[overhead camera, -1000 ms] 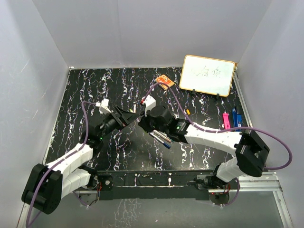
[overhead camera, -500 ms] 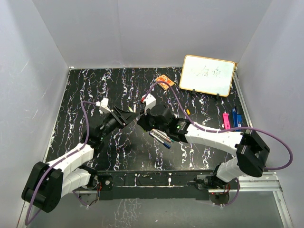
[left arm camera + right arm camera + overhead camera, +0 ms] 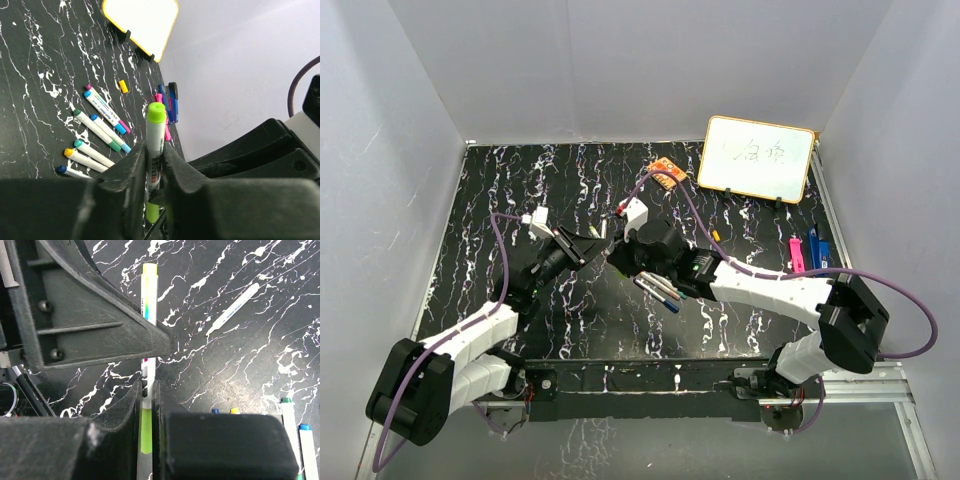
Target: Open the pen caps
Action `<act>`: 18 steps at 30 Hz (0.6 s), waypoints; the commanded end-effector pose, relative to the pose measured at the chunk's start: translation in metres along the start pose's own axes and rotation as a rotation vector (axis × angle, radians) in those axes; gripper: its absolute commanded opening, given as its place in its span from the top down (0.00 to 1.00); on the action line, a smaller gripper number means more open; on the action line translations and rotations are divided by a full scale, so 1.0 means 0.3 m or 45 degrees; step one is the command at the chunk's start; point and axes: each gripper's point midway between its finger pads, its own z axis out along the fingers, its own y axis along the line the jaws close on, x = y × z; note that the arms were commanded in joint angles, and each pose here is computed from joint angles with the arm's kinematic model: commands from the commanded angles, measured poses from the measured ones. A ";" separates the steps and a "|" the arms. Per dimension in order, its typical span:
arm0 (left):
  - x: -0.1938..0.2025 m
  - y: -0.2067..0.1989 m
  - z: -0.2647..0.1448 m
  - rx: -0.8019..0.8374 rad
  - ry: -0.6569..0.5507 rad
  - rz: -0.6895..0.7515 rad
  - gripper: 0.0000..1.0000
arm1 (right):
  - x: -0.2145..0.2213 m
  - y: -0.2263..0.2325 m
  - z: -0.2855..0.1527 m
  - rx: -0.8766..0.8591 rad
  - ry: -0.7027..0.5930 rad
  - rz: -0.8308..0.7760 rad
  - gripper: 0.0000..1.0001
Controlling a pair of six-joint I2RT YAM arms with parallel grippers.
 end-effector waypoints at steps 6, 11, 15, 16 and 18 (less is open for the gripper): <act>-0.019 -0.024 0.001 0.018 -0.028 0.037 1.00 | -0.155 0.043 -0.038 -0.056 -0.155 0.014 0.60; -0.043 -0.019 -0.001 -0.054 -0.048 0.042 1.00 | -0.149 0.034 -0.058 -0.035 -0.109 -0.020 0.42; -0.060 -0.050 -0.001 -0.043 -0.048 0.092 1.00 | -0.109 0.031 -0.065 -0.049 -0.056 -0.054 0.42; -0.061 -0.058 -0.001 -0.031 -0.047 0.098 1.00 | -0.096 0.032 -0.065 -0.056 -0.045 -0.060 0.42; -0.062 -0.068 0.002 -0.018 -0.044 0.098 1.00 | -0.072 0.032 -0.062 -0.064 -0.020 -0.060 0.43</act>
